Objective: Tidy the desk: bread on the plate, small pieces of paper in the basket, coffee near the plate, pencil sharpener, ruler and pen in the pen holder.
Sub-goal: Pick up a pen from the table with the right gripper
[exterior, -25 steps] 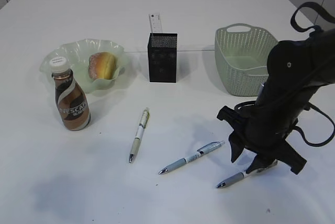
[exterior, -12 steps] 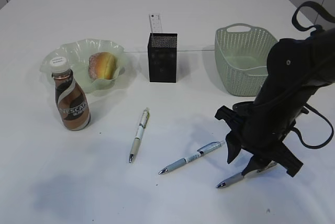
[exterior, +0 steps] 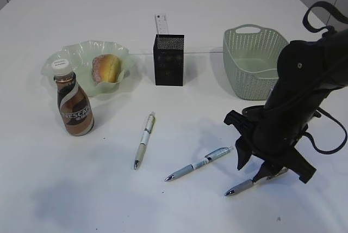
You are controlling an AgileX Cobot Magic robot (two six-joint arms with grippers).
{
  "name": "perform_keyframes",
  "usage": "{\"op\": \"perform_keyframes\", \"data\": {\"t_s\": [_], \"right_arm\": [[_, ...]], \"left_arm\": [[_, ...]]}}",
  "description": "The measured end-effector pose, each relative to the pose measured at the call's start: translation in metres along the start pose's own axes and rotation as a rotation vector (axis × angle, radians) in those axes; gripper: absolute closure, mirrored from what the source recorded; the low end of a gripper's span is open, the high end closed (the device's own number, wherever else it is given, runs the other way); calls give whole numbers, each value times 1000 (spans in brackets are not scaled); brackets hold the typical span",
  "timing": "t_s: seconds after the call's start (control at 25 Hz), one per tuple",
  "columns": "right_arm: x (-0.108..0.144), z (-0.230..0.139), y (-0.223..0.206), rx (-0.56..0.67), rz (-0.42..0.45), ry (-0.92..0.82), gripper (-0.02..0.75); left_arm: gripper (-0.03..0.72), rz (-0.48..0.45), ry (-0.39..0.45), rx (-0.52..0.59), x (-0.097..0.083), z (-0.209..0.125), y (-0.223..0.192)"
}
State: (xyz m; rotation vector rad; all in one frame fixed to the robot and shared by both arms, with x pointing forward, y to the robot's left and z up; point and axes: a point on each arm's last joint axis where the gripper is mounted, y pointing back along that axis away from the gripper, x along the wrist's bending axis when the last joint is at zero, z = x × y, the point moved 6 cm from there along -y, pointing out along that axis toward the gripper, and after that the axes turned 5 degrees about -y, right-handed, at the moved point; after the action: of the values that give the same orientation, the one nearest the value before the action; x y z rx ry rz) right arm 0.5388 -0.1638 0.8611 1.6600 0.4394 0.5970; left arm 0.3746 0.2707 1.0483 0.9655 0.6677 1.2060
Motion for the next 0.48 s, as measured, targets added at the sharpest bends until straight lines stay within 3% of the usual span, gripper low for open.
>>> {"op": "perform_keyframes", "data": {"t_s": [0.32, 0.48], "right_arm": [[1, 1, 0, -8, 4, 6, 456], [1, 1, 0, -8, 5, -24, 364]], "left_arm": [[222, 20, -7, -1, 3, 0, 0], [222, 26, -9, -1, 4, 0, 0]]}}
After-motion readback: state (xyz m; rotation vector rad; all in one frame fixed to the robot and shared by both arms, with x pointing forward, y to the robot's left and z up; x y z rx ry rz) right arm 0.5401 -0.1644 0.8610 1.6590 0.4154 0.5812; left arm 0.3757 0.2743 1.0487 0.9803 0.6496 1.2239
